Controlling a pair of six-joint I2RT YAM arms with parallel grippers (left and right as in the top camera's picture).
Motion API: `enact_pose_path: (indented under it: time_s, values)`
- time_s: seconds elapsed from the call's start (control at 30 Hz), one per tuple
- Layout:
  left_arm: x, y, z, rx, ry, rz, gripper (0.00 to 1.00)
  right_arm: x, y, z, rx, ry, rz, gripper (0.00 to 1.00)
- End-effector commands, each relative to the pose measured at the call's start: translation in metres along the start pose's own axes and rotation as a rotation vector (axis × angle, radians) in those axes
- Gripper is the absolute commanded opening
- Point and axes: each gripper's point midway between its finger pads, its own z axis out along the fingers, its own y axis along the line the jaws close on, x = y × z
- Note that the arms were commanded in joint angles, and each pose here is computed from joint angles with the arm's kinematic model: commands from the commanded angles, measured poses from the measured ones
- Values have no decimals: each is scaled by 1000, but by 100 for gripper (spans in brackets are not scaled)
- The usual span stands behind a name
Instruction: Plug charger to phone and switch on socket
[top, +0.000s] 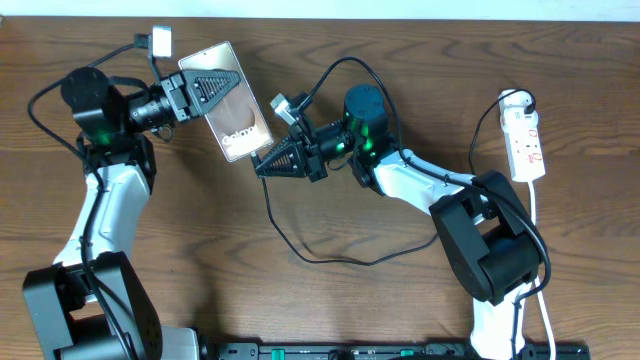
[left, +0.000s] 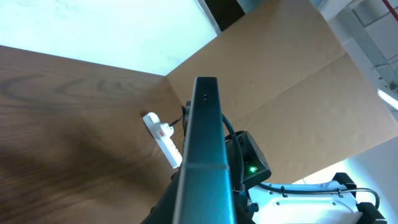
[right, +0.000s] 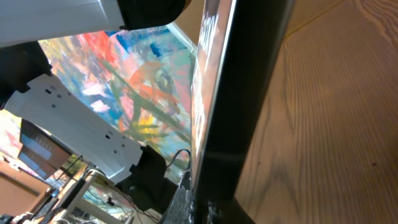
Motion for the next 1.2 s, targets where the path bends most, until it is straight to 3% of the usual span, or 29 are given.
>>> enact_pose_path:
  time_s: [0.0,1.17]
  values:
    - [6,-17,4,39,48,53,8,-12,-3,-1,39,-40,-34,1]
    - [20,-25,7,91,126,91,7,-25,1,-1,49,-83,-70,1]
